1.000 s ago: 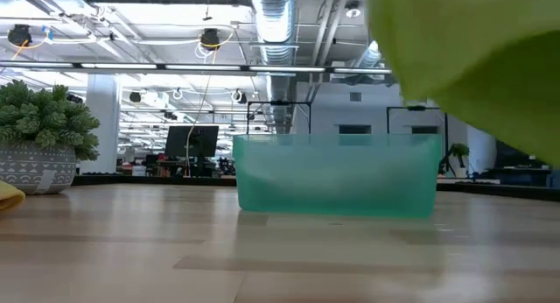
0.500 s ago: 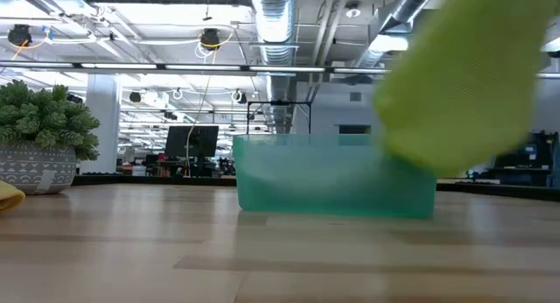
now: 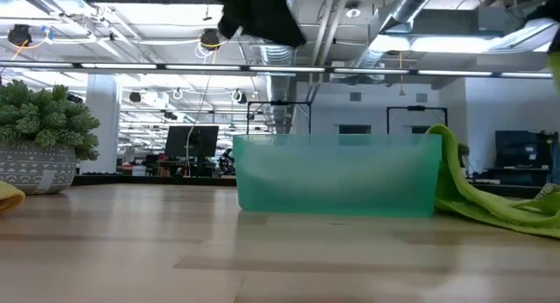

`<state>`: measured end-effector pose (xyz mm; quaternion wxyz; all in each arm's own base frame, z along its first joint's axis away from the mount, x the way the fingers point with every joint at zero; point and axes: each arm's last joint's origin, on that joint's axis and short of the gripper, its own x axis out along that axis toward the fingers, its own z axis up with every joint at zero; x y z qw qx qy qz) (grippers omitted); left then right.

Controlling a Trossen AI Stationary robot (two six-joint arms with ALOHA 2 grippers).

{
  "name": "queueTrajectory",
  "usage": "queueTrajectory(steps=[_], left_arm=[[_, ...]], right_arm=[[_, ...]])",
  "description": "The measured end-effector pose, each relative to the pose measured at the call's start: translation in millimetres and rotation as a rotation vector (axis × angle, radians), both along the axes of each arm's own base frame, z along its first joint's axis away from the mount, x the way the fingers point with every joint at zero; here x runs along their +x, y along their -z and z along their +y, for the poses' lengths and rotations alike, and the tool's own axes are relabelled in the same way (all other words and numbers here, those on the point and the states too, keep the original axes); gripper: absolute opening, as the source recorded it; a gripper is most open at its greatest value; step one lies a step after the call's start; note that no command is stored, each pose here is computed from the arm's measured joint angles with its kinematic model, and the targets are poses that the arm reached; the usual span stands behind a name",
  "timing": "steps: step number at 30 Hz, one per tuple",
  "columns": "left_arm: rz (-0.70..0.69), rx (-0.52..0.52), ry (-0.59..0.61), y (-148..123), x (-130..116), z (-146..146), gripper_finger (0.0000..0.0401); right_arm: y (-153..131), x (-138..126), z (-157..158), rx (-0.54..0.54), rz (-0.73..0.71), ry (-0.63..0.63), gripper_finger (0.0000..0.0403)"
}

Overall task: Fold microfiber towels
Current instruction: Fold the light green microfiber cloth

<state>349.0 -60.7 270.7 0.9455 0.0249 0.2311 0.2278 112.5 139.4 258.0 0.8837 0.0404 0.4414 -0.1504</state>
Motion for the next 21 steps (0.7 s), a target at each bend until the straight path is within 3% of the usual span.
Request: queueTrajectory(steps=[4, 7, 11, 16, 21], left_arm=[[0.051, -0.069, -0.097, 20.9, -4.5, 25.5, 0.0114], [0.051, -0.097, -0.151, 36.9, -8.4, 40.2, 0.0133], [0.021, -0.173, -0.194, 60.6, -15.5, 61.5, 0.0148], [-0.125, -0.251, -0.273, 82.4, -19.4, 82.9, 0.0151], [-0.107, -0.296, -0.300, 110.1, -12.3, 99.7, 0.0151]], right_arm=[[11.8, 31.2, -12.6, 0.071, 0.057, -0.015, 0.0117], [11.5, 57.4, -27.8, 0.082, 0.003, -0.026, 0.0168], [7.1, 83.4, -60.0, 0.065, -0.075, 0.100, 0.0220], [6.0, 94.7, -87.5, 0.050, -0.097, 0.215, 0.0239], [21.9, 101.0, -92.7, 0.032, -0.117, 0.219, 0.0232]])
